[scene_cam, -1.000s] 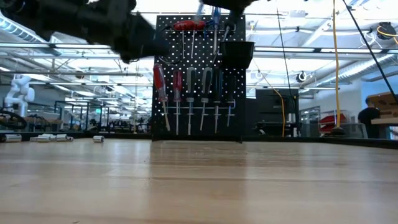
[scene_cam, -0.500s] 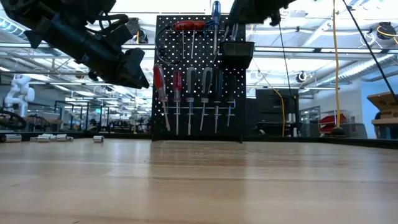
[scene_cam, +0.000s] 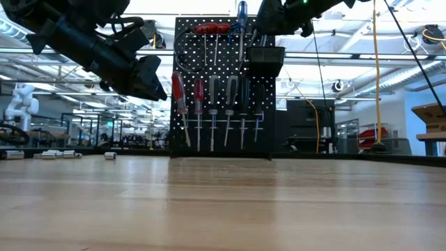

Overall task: Hang tools onto peg board
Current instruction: Put the extension bar into the black bin on the peg board, then put the socket wrench into the black bin on the peg board

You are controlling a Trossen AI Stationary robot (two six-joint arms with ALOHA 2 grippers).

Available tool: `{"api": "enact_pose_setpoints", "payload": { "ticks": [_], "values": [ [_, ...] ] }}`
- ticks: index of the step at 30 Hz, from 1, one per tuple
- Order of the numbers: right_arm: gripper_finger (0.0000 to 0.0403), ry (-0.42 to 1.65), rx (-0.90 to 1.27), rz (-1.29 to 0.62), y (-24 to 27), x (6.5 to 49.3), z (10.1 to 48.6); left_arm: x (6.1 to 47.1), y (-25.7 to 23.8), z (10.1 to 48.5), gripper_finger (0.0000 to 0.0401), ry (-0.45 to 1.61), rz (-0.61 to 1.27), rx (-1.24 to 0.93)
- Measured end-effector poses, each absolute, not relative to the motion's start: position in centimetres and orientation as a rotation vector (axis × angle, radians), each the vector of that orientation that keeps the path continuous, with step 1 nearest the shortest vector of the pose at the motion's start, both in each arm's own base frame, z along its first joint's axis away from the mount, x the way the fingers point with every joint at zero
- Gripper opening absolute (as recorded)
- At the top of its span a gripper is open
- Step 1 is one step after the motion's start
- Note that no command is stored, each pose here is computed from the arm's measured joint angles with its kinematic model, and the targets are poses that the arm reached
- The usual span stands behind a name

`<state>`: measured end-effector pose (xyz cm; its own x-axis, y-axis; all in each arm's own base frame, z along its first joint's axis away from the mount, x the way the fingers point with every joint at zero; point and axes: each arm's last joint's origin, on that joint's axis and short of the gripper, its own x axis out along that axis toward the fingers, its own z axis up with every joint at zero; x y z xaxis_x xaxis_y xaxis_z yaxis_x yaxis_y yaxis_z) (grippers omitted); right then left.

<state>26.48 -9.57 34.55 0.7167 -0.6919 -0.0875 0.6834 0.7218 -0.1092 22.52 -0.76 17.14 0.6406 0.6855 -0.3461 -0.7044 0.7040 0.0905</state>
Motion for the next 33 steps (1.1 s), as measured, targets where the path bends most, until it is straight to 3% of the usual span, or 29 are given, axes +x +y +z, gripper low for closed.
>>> {"api": "enact_pose_setpoints", "payload": {
  "ticks": [9, 13, 21, 29, 33],
  "values": [
    [0.0202, 0.126, -0.069, -0.766, -9.6, 26.5, 34.5, 22.5, -0.8, 17.1, 0.0146, 0.371, 0.787, -0.058],
    [0.0241, 0.128, -0.074, -0.765, -9.6, 26.5, 34.5, 22.5, -0.8, 17.1, 0.0146, 0.371, 0.787, -0.059],
    [0.0255, 0.128, -0.089, -0.698, -8.8, 26.4, 34.8, 22.6, -0.9, 16.9, 0.0146, 0.411, 0.717, -0.073],
    [0.0252, 0.16, 0.03, -0.317, -5.7, 27.2, 34.2, 21.5, 0.6, 15.6, 0.0145, 0.424, 0.901, -0.34],
    [0.0252, 0.284, 0.064, -0.109, -3.6, 27.9, 32.7, 20.4, 1.5, 14.6, 0.0135, 0.51, 0.993, -0.43]
  ]
}}
